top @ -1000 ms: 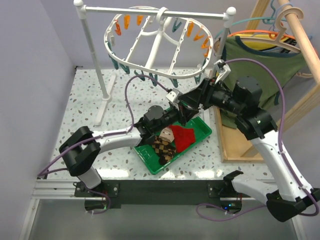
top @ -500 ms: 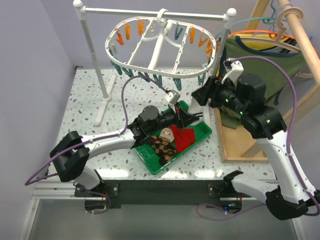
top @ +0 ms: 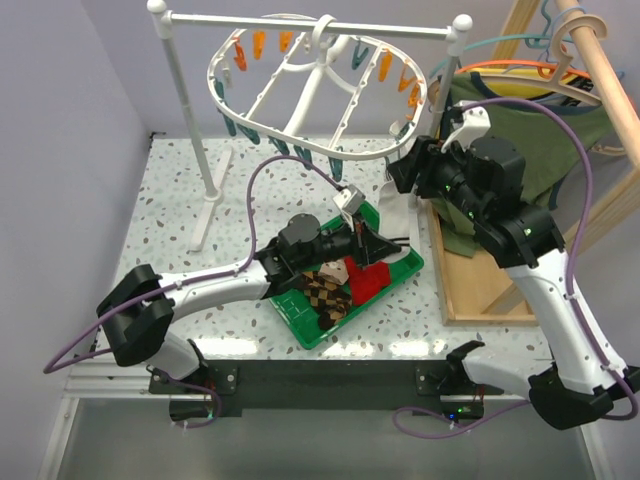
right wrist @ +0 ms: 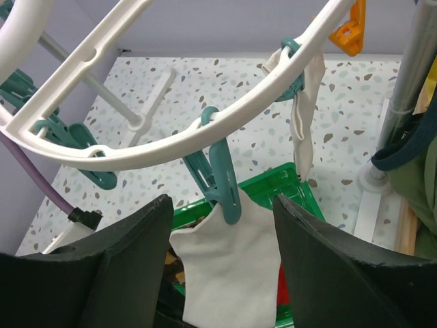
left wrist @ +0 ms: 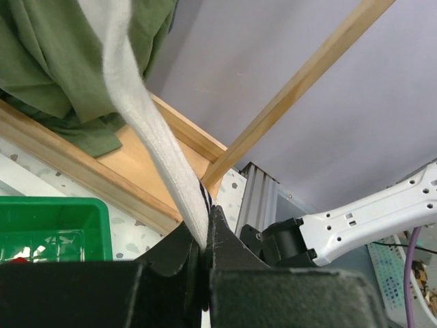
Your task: Remove the socks clipped to the hanger
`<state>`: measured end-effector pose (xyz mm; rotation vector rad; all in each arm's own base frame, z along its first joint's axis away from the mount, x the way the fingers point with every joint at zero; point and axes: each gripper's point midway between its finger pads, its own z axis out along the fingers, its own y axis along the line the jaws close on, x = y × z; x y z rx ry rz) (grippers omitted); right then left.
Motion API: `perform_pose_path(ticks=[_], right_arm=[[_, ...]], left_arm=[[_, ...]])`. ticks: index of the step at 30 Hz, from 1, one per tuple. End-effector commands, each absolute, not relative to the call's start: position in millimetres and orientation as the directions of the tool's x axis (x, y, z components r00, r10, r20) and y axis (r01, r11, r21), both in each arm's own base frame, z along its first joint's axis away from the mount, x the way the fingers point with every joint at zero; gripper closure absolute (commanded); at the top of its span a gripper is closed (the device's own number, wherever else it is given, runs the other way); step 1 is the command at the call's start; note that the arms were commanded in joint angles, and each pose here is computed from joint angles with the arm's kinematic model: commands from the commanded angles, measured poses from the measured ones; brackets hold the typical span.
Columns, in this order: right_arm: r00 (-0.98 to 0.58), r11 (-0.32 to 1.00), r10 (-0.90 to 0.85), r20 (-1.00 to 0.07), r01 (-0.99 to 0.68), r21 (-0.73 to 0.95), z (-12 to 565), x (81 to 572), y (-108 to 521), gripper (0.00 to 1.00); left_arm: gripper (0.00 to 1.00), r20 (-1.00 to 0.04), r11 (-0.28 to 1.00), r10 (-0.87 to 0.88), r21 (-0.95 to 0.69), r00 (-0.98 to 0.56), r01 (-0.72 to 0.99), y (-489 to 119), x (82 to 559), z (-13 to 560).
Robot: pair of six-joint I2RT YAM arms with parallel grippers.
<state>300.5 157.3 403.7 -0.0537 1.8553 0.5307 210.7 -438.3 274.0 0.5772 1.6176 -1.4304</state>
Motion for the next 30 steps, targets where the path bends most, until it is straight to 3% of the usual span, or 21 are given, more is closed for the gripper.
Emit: perform_pose_path(ticks=[1,10,25,30], right_arm=[[-0.278,0.907,0.208,-0.938,-0.305,0.291,424,310,165,0.37],[-0.239,0.951,0.095,-0.966,-0.264,0.159,422,308,178,0.46],[-0.238,0.985,-0.059,-0.969,-0.171,-0.018,420,309,199,0.47],[-0.228,0.989,-0.067,-0.971,-0.141,-0.035,421,309,195,0.53]], left_arm=[[1.00,-0.825,0.155,-0.236,-0.553,-0.513,0.818,-442,199,305],[1.00,-0.814,0.143,-0.211,-0.574,-0.541,0.807,-450,191,300],[1.00,-0.814,0.134,-0.188,-0.575,-0.549,0.807,-458,182,299],[1.00,-0.817,0.143,-0.184,-0.572,-0.546,0.808,-457,182,299]])
